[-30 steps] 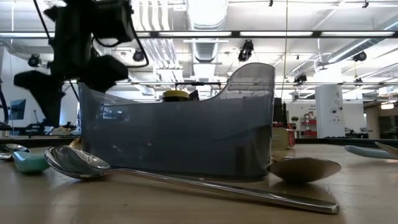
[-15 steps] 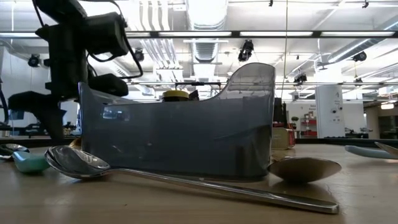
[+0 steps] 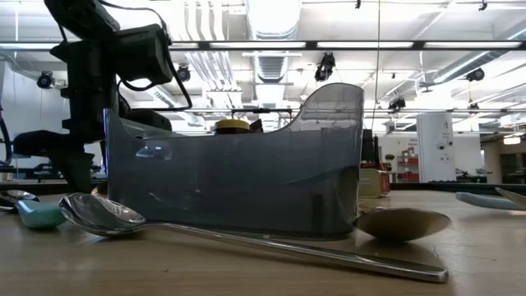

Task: Pick & Place Food Item
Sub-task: Put the green spoon into the black bin

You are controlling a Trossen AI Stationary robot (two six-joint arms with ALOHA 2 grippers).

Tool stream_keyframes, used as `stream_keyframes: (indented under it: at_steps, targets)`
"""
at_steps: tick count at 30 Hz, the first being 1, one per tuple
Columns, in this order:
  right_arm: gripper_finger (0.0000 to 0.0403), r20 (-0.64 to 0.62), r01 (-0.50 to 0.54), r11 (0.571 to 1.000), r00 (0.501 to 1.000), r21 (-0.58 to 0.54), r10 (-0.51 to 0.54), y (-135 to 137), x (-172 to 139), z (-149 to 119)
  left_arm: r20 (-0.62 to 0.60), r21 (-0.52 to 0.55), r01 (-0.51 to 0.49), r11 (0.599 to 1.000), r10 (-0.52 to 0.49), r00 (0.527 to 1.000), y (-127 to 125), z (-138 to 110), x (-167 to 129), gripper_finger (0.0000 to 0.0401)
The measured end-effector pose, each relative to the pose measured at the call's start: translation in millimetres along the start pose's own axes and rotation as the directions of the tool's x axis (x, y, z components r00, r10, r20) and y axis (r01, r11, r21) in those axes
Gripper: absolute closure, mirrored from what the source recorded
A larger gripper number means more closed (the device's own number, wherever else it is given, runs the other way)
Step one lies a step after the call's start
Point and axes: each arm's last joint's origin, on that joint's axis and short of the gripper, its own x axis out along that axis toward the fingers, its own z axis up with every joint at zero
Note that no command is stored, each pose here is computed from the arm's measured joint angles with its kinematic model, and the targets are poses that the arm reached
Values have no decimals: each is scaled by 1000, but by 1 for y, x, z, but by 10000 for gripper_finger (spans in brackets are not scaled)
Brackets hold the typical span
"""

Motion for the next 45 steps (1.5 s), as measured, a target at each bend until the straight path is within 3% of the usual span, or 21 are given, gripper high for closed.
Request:
stream_keyframes:
  at_steps: [23, 26, 36, 40, 45]
  targets:
    - [14, 2, -2, 1000, 1000, 6, 2, 0, 0, 0, -2, 26, -71, 997, 71, 997, 7, -1, 1, 202]
    - [14, 2, -3, 1000, 1000, 6, 3, 0, 0, 0, -4, 36, -100, 994, 100, 995, 9, -1, 1, 226]
    - [14, -18, -20, 1000, 1000, 8, 20, 1, 0, 0, 1, 78, -134, 988, 135, 991, 13, -1, 1, 368]
    - [14, -36, -37, 999, 999, 10, 37, 2, 0, -1, 3, 100, -134, 986, 134, 991, 13, -1, 1, 393]
    - [14, -37, -43, 999, 998, 10, 43, 3, -1, -1, 19, 106, -133, 985, 131, 991, 13, 0, 1, 397]
